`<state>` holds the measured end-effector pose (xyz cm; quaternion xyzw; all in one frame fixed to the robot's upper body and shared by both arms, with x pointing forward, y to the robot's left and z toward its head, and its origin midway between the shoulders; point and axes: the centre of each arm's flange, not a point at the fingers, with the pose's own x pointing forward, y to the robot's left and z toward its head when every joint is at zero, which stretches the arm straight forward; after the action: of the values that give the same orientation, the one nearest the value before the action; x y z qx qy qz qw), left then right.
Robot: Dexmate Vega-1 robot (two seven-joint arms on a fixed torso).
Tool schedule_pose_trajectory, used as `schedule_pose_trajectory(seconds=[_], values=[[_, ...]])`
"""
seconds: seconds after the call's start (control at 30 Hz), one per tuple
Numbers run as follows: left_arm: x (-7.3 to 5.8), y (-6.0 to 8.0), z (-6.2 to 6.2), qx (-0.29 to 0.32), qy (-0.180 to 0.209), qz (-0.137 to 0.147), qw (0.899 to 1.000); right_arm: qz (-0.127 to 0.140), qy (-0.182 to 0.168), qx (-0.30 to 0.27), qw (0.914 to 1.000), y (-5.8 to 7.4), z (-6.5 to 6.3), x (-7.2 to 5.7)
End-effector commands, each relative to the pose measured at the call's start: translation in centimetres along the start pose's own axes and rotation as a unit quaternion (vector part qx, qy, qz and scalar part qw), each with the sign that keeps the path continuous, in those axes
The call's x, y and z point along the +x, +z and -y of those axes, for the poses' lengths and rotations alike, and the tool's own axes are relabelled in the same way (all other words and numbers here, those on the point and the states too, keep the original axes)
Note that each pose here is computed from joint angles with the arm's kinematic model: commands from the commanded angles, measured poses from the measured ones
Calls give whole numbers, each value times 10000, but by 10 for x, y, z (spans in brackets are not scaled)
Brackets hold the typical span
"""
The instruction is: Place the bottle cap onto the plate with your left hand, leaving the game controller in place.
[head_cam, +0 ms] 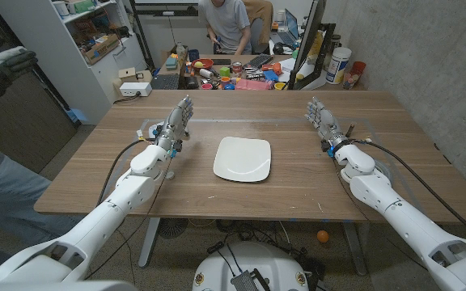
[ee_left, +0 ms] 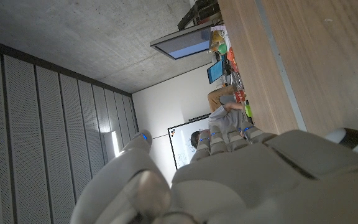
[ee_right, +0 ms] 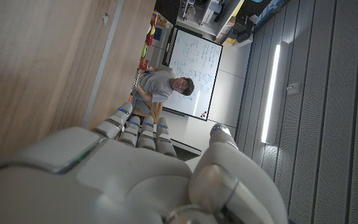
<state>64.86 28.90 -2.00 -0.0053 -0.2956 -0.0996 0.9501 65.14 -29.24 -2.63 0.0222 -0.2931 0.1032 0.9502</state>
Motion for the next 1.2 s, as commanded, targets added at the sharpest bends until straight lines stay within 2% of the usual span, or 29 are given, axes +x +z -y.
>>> schedule_pose_trajectory(seconds=[0.03, 0.13, 0.2, 0.27, 0.3, 0.33, 0.5, 0.67, 0.7, 0.73, 0.9, 1.0, 1.07, 1.2], values=[[-2, 11, 12, 195, -100, 14, 9998, 29, 57, 49, 10000, 1, 4, -5], [-6, 12, 13, 199, -110, -18, 9997, 49, 29, 66, 10000, 1, 6, -6], [-12, 15, 13, 126, -101, -47, 9999, 76, -24, 69, 9999, 2, 8, -6], [-23, 24, 12, 107, -110, -31, 9999, 149, -138, 32, 9998, 8, 13, -5], [-23, 24, 12, 108, -108, -37, 9999, 149, -140, 31, 9998, 8, 13, -5], [-33, 34, 9, 275, -167, -20, 9995, 230, -203, 5, 9995, 14, 17, -3], [-64, 61, -1, 726, -111, 42, 9973, 435, -333, -90, 9985, 30, 24, 3], [-96, 85, -14, 1398, 31, 66, 9901, 477, -364, -163, 9981, 36, 24, 8], [-96, 85, -14, 1403, 36, 60, 9901, 476, -364, -163, 9981, 36, 24, 8], [-109, 93, -19, 1724, 68, 15, 9850, 452, -346, -183, 9982, 36, 23, 10], [-137, 110, -29, 2510, 119, -168, 9678, 364, -284, -200, 9987, 33, 18, 14], [-152, 123, -32, 3075, 157, -316, 9509, 328, -264, -228, 9989, 32, 16, 16], [-160, 134, -32, 3568, 189, -442, 9329, 313, -255, -231, 9989, 31, 14, 17], [-173, 158, -28, 4724, 196, -880, 8768, 312, -290, -215, 9989, 31, 14, 18]])
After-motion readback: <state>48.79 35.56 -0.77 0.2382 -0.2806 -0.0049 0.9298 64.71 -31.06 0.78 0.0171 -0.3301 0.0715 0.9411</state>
